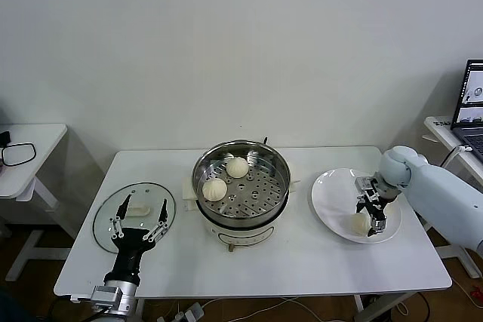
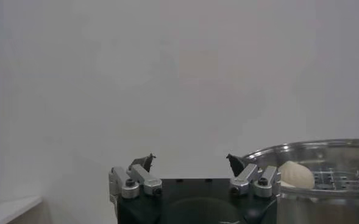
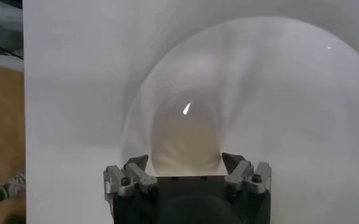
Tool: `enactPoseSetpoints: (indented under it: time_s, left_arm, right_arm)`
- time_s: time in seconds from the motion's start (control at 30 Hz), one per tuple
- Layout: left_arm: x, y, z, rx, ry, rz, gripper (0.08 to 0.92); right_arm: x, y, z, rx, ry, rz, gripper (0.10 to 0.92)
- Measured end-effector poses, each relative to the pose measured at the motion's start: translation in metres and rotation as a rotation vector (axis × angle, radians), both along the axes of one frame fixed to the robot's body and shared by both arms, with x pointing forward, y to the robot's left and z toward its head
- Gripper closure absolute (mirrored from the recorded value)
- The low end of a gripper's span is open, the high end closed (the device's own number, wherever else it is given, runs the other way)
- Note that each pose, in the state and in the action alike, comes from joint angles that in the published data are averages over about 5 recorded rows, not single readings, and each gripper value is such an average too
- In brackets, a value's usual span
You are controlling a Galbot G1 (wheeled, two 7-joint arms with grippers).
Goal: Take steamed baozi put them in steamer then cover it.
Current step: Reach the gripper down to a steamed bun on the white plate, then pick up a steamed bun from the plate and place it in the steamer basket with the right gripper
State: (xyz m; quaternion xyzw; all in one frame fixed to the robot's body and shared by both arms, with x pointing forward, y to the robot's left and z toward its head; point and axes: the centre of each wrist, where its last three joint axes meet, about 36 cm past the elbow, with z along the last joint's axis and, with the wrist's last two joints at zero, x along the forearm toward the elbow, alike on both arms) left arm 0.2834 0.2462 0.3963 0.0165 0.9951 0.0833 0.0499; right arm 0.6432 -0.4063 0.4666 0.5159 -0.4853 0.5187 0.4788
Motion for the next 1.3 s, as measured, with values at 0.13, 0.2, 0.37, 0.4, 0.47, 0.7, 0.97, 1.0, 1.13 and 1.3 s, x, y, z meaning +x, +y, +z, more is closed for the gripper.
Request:
enactPoseSetpoints:
  time_s: [0.13,0.2,0.37,0.4,0.47,0.7,0.97,1.0,1.13,1.3]
  left_arm:
    - [0.000,0.000,0.000,0.000,0.000,0.001,0.177]
    - [0.000,0.000,0.000,-0.001,-0.001,0.001,0.177]
    - [0.000,-0.001,0.000,-0.002,0.000,0.000,0.177]
    - [0.000,-0.001,0.000,-0.002,0.000,-0.001,0.177]
    - [0.000,-0.002,0.001,-0.002,-0.001,-0.002,0.177]
    - [0.000,-0.003,0.003,0.000,-0.006,-0.006,0.177]
    - [-0.001,-0.004,0.006,0.002,-0.011,-0.009,0.177]
    - [-0.001,-0.003,0.007,0.003,-0.012,-0.009,0.177]
    - [-0.001,-0.002,0.008,0.006,-0.015,-0.008,0.177]
    - [-0.001,0.000,0.008,0.011,-0.016,-0.007,0.177]
  right_arm:
    - [0.000,0.001,-0.002,0.002,0.000,0.000,0.366]
    - [0.000,0.001,-0.001,0.003,-0.002,0.001,0.394]
    - [0.000,-0.001,0.002,0.008,-0.007,-0.001,0.410]
    - [0.000,-0.001,0.004,0.011,-0.008,-0.002,0.409]
    - [0.000,-0.003,0.009,0.016,-0.011,-0.006,0.407]
    - [0.007,-0.006,0.046,0.052,-0.040,-0.014,0.405]
    - [0.027,0.021,0.139,0.102,-0.142,0.080,0.403]
    - [0.029,0.027,0.152,0.105,-0.157,0.104,0.403]
    - [0.031,0.062,0.205,0.105,-0.218,0.237,0.403]
    - [0.024,0.118,0.258,0.089,-0.283,0.452,0.402]
